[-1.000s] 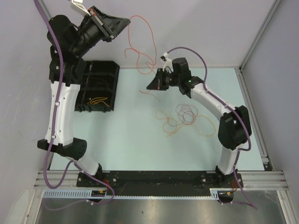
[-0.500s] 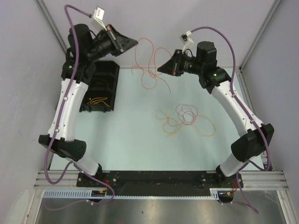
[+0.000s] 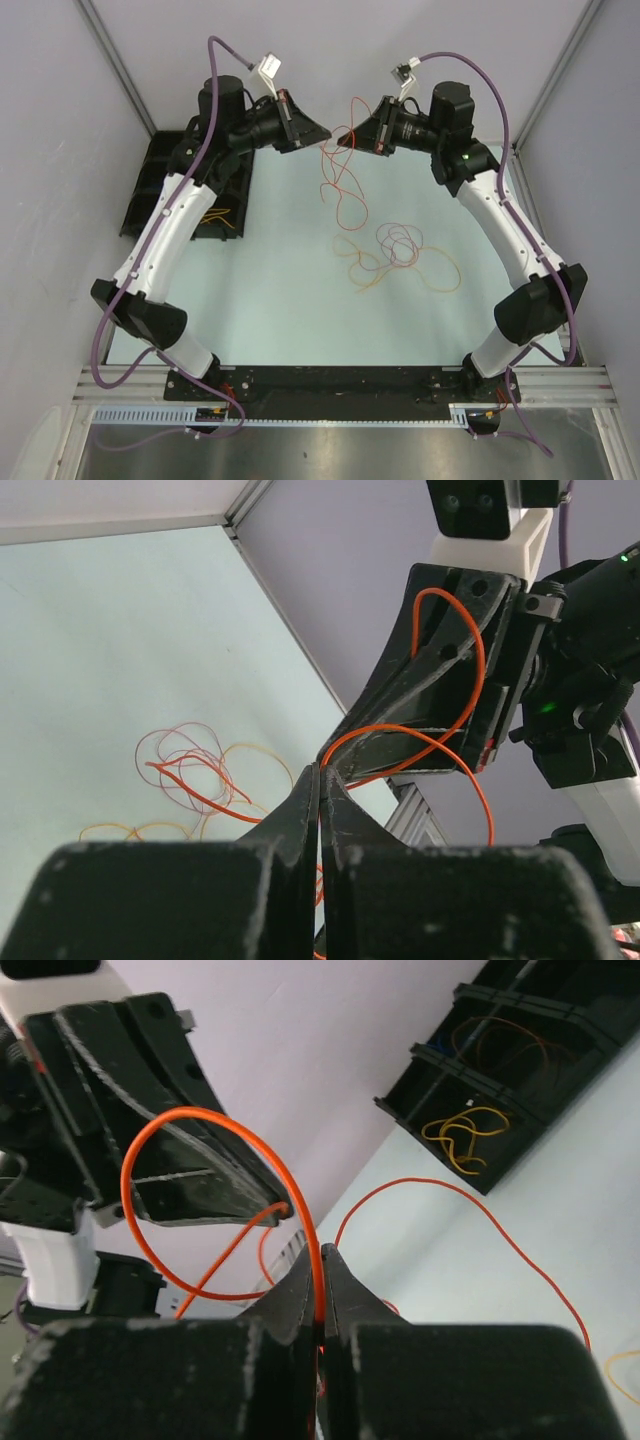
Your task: Untangle the cables
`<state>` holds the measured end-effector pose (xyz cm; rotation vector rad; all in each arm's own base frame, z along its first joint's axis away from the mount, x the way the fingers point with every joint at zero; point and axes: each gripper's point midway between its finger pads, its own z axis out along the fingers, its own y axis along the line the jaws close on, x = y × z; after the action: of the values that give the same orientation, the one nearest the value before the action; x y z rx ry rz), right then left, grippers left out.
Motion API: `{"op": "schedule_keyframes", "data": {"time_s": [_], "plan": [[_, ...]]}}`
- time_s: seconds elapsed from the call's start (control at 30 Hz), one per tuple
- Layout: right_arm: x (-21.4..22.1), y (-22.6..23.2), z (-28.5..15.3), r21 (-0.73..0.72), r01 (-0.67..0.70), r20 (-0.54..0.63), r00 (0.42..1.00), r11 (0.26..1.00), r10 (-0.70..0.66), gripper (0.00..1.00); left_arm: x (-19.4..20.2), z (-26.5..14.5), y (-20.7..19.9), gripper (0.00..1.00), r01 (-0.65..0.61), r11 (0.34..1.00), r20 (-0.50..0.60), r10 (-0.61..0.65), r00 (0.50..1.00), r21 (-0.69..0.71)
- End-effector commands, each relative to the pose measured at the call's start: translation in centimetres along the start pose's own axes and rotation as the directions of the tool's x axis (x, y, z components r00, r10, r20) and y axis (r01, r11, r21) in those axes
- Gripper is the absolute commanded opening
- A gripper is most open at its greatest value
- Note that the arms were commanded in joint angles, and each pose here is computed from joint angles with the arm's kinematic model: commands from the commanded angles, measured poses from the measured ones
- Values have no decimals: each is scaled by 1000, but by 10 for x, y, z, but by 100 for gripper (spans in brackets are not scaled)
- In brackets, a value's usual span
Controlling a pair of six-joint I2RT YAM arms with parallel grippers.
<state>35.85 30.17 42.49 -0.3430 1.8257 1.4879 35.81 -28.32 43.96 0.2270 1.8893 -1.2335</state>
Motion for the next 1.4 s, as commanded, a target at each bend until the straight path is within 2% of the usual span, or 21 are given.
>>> {"op": "schedule_keyframes", "data": {"time_s": [0.0,0.2,0.33,0.47,0.63,0.87,1.07,1.17,1.37], "plan": [[-7,19,0,-101,-12,6,1000,995,13,0,-2,-7,-12,0,-36,999,18,35,999,29],[-3,16,2,-138,-46,-7,999,989,45,0,1,-6,-16,0,-32,998,12,32,999,49],[-10,18,-1,-152,-61,6,998,987,63,0,12,-3,-16,0,-31,997,-39,34,999,73],[-12,19,-2,-174,-83,6,996,981,85,0,27,-2,-20,5,-35,992,-109,48,993,120],[-13,21,-6,-193,-115,5,993,974,119,0,44,1,-13,7,-32,994,-170,50,984,109],[-4,19,-9,-202,-158,-9,987,967,160,0,42,4,-14,9,-47,993,-152,63,986,105],[2,4,-6,-150,-210,-31,978,966,208,0,28,-3,-12,8,-116,993,-104,119,987,39],[5,1,-2,-149,-236,-58,972,960,229,0,20,-10,4,4,-164,983,-85,158,984,-77],[17,0,17,-144,-256,-125,963,956,240,0,4,-25,21,4,-179,959,-22,178,984,-220]]}}
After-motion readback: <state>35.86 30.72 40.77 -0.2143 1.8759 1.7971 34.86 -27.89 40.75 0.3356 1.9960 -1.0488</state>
